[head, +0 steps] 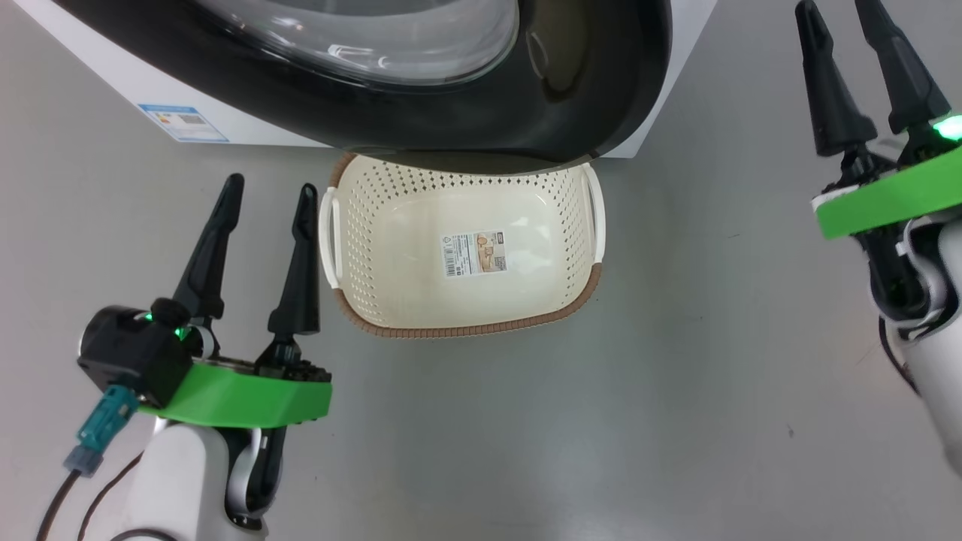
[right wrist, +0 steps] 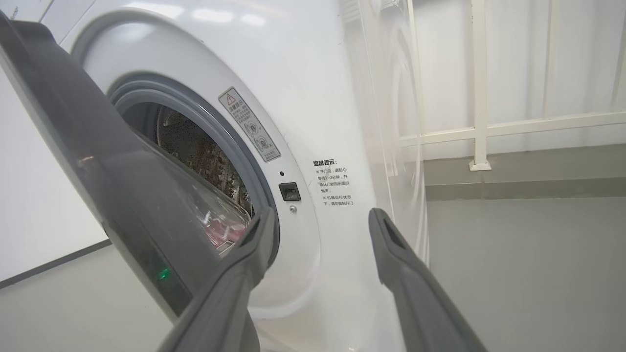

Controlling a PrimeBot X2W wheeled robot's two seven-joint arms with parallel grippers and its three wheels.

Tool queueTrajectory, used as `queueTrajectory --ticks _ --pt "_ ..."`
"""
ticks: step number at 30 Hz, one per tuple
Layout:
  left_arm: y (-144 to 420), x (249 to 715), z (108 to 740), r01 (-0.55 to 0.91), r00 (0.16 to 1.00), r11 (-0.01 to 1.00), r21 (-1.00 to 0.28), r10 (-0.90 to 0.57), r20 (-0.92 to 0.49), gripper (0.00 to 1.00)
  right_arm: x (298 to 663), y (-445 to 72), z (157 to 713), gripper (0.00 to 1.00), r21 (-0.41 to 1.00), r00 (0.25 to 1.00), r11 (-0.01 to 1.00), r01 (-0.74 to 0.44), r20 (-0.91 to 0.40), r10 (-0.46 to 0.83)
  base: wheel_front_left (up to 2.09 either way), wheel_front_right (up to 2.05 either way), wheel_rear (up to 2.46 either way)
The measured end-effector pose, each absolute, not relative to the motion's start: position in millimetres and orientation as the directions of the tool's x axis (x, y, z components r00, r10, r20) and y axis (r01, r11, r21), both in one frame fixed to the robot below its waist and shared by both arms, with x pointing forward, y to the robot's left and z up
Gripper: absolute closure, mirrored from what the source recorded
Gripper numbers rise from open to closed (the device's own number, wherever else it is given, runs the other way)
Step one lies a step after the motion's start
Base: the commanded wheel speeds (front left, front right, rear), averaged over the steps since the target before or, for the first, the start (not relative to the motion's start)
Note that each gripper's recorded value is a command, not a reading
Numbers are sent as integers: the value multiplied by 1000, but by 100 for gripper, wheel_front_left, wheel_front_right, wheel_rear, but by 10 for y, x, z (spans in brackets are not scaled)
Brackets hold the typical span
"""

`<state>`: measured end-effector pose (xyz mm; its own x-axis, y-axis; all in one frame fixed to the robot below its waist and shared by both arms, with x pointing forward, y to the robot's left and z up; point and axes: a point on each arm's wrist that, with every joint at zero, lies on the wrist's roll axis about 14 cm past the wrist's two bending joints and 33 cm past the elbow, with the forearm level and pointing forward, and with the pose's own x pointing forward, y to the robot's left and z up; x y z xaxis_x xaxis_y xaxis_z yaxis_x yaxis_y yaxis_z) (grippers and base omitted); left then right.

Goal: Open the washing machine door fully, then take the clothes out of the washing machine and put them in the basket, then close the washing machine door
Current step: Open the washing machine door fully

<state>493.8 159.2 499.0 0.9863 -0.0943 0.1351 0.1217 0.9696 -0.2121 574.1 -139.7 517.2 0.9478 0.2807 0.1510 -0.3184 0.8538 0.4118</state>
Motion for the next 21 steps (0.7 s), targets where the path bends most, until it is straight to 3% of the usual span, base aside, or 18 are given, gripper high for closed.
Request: queueTrajectory --ticks 9,21 --pt "1606 4945 5032 119 985 970 -212 -88 148 0 5471 -1535 5127 0 331 970 919 -213 188 156 0 0 0" --pt "1583 4952 5068 126 983 970 -208 -94 158 0 5155 -1509 4999 0 282 980 947 -153 166 109 0 0 0"
